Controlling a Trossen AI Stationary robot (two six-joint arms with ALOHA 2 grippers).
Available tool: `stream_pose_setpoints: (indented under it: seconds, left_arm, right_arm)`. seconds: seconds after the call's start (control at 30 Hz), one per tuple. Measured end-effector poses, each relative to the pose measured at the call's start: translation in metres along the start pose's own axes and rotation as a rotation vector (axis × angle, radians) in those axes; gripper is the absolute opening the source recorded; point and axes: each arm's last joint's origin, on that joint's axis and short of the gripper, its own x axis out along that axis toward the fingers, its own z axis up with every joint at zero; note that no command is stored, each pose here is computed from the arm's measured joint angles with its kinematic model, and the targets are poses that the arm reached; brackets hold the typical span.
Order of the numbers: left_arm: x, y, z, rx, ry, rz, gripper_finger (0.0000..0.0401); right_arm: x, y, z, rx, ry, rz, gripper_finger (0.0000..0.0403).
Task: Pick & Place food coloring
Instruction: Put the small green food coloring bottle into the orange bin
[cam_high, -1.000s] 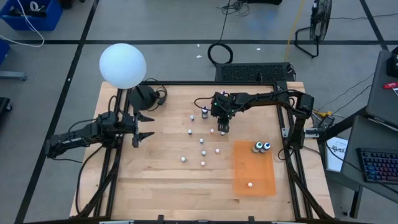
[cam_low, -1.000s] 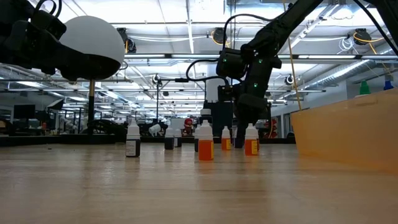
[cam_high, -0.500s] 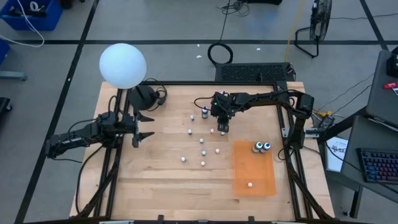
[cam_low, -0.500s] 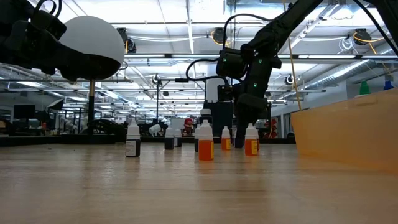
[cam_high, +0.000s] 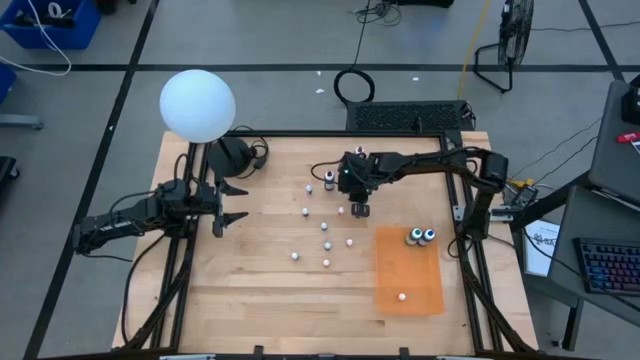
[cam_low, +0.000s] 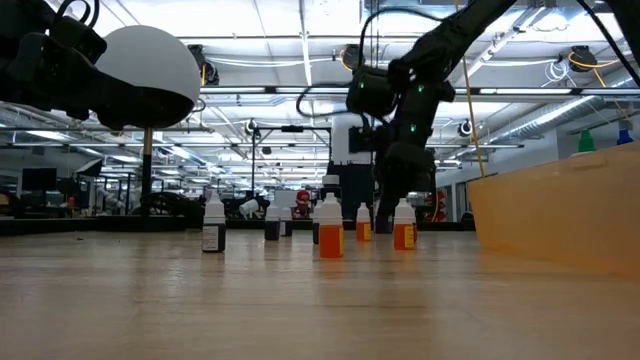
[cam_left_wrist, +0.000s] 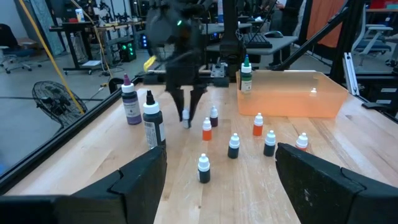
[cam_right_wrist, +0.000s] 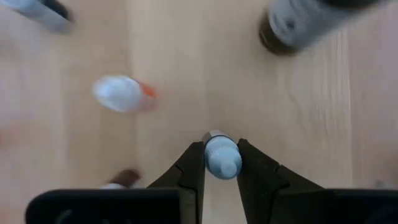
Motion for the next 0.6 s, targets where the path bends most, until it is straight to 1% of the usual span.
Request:
stream_pose_setpoints:
  seconds: [0.13, 0.3, 0.47, 0.6]
  left_arm:
    - [0.0, 0.0, 0.0, 0.0, 0.0, 0.0, 0.0299]
    - [0.0, 0.0, 0.0, 0.0, -0.001, 0.0, 0.0299]
    - [0.0, 0.0, 0.0, 0.0, -0.001, 0.0, 0.0299]
    - [0.0, 0.0, 0.0, 0.0, -0.001, 0.0, 0.0299]
  right_arm:
    - [-0.031, 0.025, 0.006, -0.029, -0.057, 0.012, 0.0056]
    - [-0.086, 0.073, 0.002, -0.042, -0.115, -0.019, 0.0056]
    - [-0.134, 0.128, -0.021, 0.016, -0.134, -0.019, 0.0056]
    - [-0.159, 0.17, -0.046, 0.079, -0.118, 0.028, 0.0056]
